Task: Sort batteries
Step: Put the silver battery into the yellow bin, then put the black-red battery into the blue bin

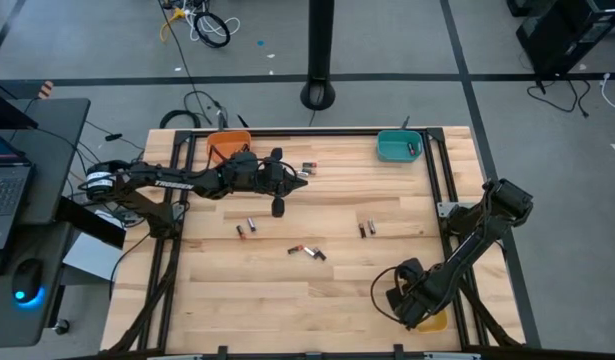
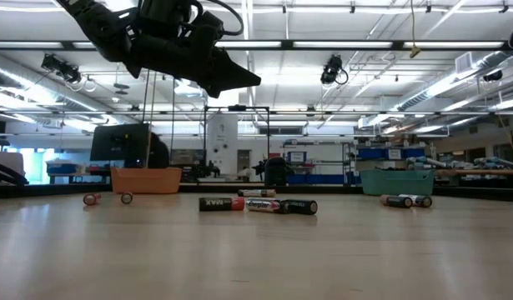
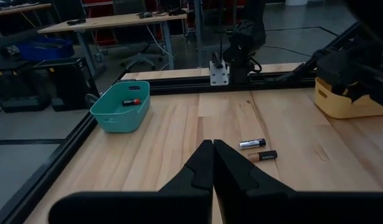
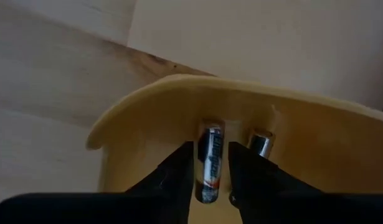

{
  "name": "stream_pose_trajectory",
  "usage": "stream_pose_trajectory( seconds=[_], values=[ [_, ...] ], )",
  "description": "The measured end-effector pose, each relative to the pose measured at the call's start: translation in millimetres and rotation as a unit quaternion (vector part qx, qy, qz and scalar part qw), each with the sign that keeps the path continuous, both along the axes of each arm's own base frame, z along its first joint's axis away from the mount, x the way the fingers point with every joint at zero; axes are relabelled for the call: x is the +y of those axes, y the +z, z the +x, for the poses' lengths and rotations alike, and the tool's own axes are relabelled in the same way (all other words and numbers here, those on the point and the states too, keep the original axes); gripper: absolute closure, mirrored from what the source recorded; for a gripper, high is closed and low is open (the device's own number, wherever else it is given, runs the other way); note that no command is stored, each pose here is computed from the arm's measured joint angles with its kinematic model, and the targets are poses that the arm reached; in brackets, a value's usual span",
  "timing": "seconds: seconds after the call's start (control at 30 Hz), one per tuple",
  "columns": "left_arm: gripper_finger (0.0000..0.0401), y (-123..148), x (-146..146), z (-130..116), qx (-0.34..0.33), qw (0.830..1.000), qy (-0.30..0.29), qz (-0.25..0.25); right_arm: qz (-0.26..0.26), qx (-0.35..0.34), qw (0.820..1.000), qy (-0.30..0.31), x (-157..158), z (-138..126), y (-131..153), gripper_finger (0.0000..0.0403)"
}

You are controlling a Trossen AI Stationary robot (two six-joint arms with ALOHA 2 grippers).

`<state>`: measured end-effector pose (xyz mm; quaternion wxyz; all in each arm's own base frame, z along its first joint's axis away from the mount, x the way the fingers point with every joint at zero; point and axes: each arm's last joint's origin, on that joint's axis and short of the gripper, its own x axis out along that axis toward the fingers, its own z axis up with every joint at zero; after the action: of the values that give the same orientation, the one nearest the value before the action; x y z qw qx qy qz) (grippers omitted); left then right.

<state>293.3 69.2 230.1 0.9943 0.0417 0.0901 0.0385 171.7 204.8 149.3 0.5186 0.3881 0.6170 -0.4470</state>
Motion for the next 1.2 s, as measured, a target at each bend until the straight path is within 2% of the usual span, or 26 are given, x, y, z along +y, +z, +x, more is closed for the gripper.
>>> stream_pose_trajectory(
  seconds=[0.1,0.23,0.4,0.57,0.73,0.83,0.93,1.07,1.2],
  values=[
    [0.0389,0,0,0,0.000,1.000,0.000,0.000,0.003,0.002,1.000,0.009,-2,2,0,0.0280],
    [0.0389,0,0,0,0.000,1.000,0.000,0.002,0.040,0.029,0.998,0.032,-3,8,7,0.0266],
    [0.0389,0,0,0,0.001,1.000,0.007,0.006,0.066,0.013,0.995,0.074,-2,18,39,0.0272],
    [0.0389,-2,0,-1,0.001,1.000,0.006,0.017,0.016,-0.059,0.991,0.115,-14,24,76,0.0305],
    [0.0391,-14,-2,-10,0.016,1.000,0.006,0.013,-0.022,-0.130,0.978,0.160,-36,40,88,0.0359],
    [0.0391,-24,-7,-17,0.037,0.999,-0.005,-0.005,-0.040,-0.154,0.964,0.211,-51,58,86,0.0383],
    [0.0391,-30,-19,-18,0.061,0.997,-0.035,-0.016,-0.050,-0.195,0.941,0.272,-66,84,82,0.0388],
    [0.0391,-43,-46,-21,0.138,0.988,-0.070,-0.028,-0.067,-0.244,0.902,0.350,-86,116,76,0.0374],
    [0.0389,-51,-77,-24,0.185,0.977,-0.079,-0.066,-0.092,-0.264,0.874,0.397,-106,135,74,0.0357]
  ],
)
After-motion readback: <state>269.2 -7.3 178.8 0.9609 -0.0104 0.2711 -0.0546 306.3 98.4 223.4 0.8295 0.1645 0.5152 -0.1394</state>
